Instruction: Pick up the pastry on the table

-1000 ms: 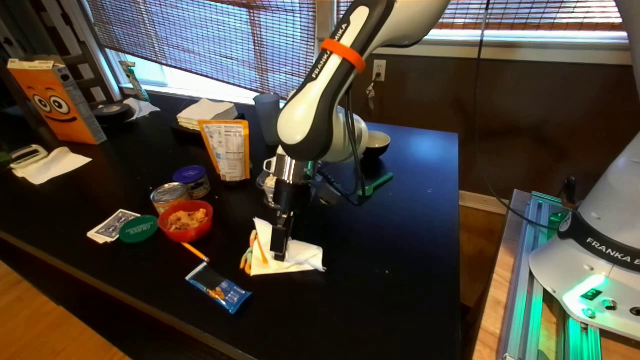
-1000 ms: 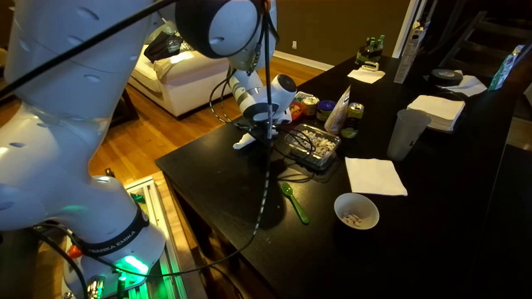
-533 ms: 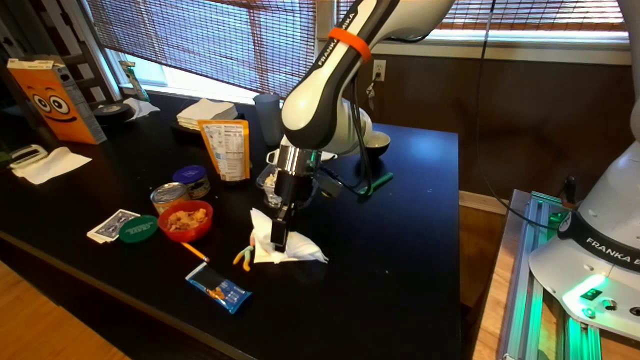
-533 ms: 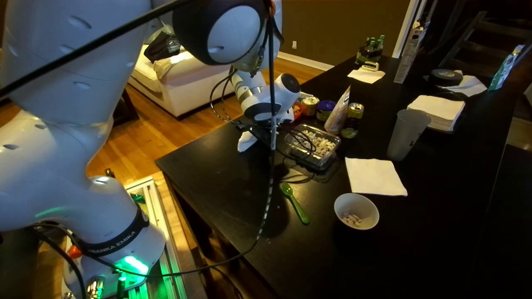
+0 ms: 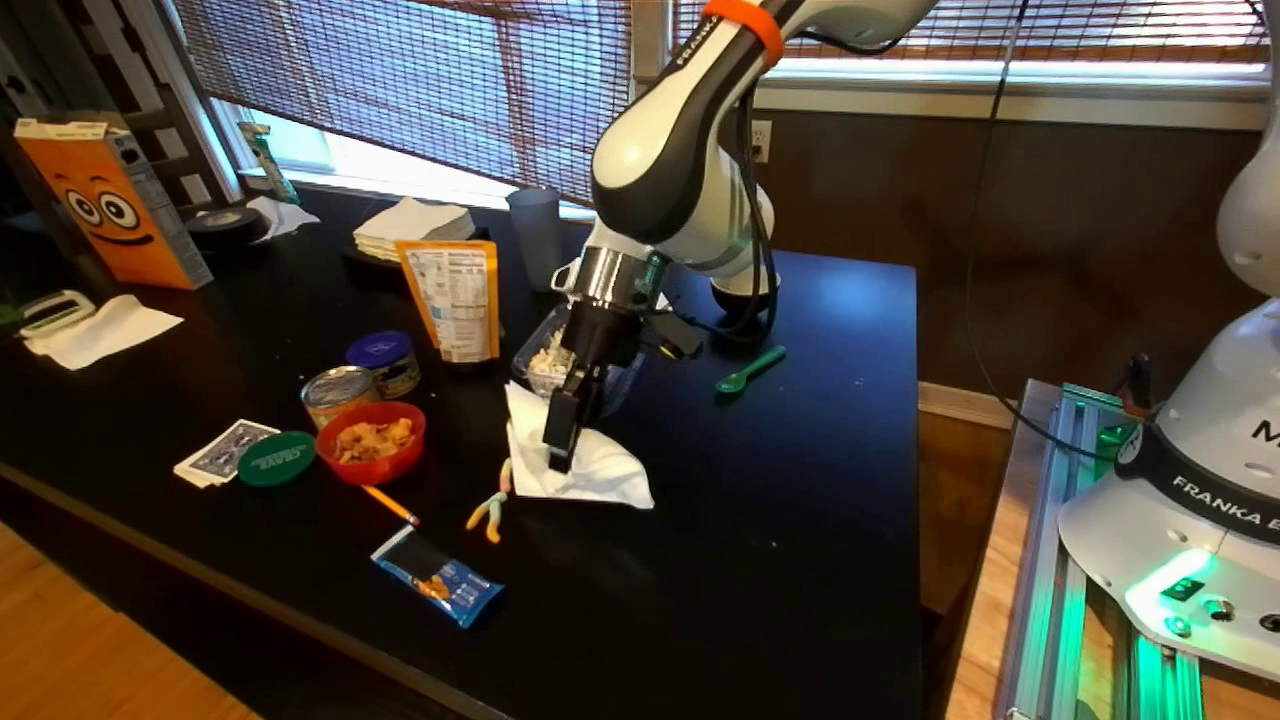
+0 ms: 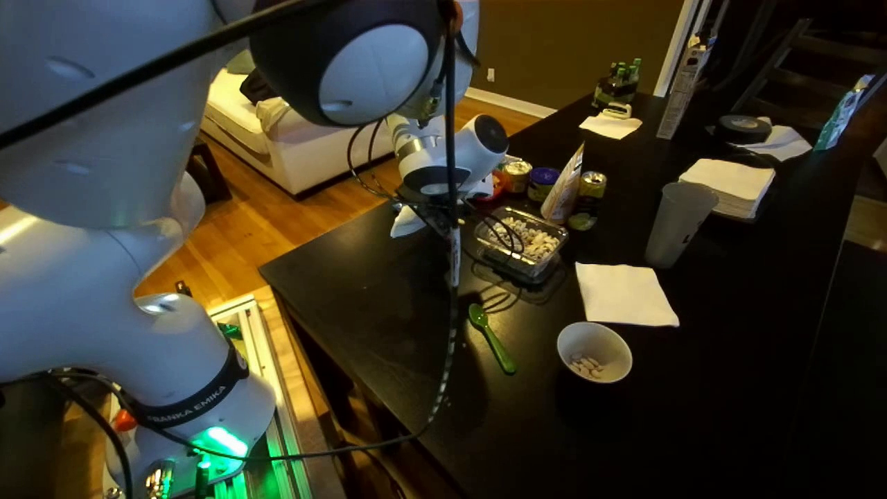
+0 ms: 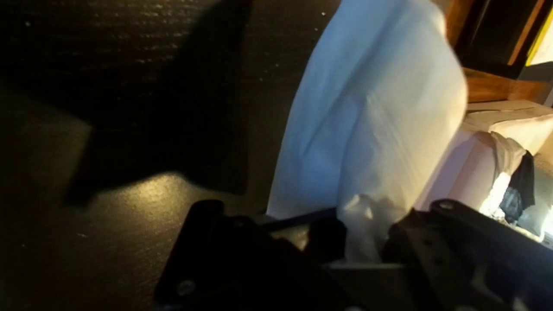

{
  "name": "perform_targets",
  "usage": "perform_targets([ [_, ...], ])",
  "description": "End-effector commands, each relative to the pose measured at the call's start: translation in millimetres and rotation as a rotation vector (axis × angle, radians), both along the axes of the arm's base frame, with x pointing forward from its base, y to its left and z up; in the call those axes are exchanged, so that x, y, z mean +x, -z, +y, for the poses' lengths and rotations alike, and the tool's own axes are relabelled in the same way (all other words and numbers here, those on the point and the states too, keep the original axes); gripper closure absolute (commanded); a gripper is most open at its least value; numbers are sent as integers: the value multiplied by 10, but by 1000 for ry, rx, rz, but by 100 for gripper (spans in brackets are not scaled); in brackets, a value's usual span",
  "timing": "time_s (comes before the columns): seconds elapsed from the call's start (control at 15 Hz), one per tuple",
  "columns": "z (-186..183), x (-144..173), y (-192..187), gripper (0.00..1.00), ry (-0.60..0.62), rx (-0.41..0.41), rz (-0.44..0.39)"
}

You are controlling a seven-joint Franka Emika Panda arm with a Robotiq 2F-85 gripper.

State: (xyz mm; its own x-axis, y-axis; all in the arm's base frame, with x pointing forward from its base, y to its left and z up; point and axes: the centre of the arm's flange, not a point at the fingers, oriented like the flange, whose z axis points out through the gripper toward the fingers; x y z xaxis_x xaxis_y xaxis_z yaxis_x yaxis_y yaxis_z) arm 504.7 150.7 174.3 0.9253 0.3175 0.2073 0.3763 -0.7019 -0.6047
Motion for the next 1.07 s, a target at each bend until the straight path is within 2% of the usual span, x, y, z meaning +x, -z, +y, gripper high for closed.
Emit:
perform_targets([
  [0.0,-209,-118,-376,100,64,64,-7],
  [0.47,-572,-85,-751,100,63,286,-17],
  [0.6,-738,-82,-798,100,130,288,-32],
  [0.67,-613,14,-763,100,101,239,-28],
  [0.8,-708,23,-749,100,113,245,-33],
  [1.0,-631,9,-744,100,100,247,-28],
])
